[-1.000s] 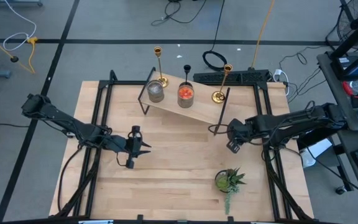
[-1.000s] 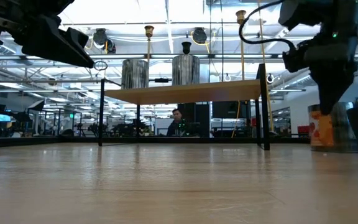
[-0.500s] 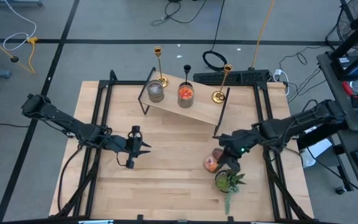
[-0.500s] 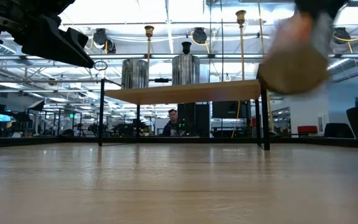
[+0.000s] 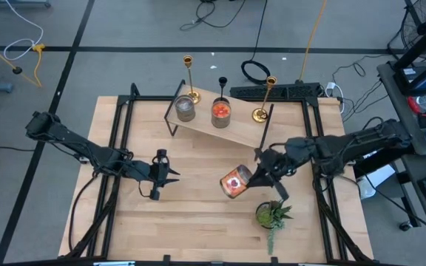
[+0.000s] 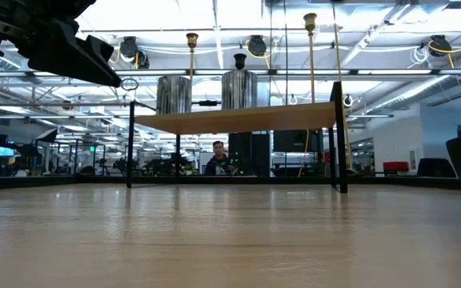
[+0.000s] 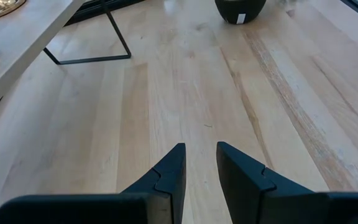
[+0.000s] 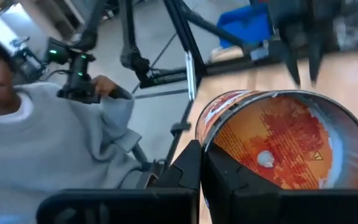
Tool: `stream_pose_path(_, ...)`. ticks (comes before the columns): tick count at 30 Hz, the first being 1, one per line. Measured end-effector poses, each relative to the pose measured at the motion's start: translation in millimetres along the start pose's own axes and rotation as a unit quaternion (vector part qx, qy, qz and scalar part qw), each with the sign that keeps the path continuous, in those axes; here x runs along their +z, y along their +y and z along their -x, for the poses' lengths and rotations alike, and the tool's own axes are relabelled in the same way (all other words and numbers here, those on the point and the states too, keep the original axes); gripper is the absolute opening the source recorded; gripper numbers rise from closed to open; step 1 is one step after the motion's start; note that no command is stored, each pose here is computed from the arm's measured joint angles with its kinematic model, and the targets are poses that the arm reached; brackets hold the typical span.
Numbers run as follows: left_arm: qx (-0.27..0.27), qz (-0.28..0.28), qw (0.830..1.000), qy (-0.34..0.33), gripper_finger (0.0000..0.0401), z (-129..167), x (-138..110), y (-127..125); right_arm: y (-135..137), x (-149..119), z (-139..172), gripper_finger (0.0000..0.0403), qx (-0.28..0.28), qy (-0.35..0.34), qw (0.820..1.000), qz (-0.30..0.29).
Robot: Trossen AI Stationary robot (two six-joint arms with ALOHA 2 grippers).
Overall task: Pick & Place candle stick holders
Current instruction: Put the orange scented candle holder on the shelf align with the other orange scented candle
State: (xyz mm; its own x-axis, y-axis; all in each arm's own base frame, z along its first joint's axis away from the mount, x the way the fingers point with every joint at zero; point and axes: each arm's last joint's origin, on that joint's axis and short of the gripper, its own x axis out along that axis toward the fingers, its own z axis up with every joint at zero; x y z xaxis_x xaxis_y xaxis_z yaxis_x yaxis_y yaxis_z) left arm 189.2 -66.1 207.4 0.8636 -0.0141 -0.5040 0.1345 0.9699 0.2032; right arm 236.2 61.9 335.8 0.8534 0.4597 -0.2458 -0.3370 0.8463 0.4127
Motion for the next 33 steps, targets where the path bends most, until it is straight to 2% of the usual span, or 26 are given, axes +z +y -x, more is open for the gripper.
stream_pose_path(3, 0.000, 0.000, 1.000, 0.000, 0.0097, 0, 0, 0, 7, 24, 9, 0.0000, -0.020, 0.013, 0.999, 0.039)
stream_pose_path(7, 0.000, 0.000, 1.000, 0.000, 0.0097, 0, 0, 0, 4, 45, 13, 0.0000, -0.107, 0.068, 0.990, 0.058)
stream_pose_path(11, 0.000, 0.000, 1.000, 0.000, 0.0097, 0, 0, 0, -13, 53, 9, 0.0000, -0.198, 0.137, 0.970, 0.033)
stream_pose_path(16, 0.000, 0.001, 1.000, 0.000, 0.0097, 0, 0, 0, -39, 52, 2, 0.0000, -0.276, 0.188, 0.943, 0.006)
stream_pose_path(23, 0.000, 0.012, 1.000, 0.000, 0.0097, 0, 0, 0, -69, 56, 19, 0.0002, -0.348, 0.188, 0.917, -0.044)
stream_pose_path(28, 0.000, 0.011, 1.000, 0.000, 0.0097, 0, 0, 0, -82, 51, 40, 0.0001, -0.406, 0.215, 0.883, -0.097)
stream_pose_path(33, 0.000, 0.012, 1.000, 0.000, 0.0097, 0, 0, 0, -91, 53, 47, 0.0001, -0.426, 0.202, 0.873, -0.120)
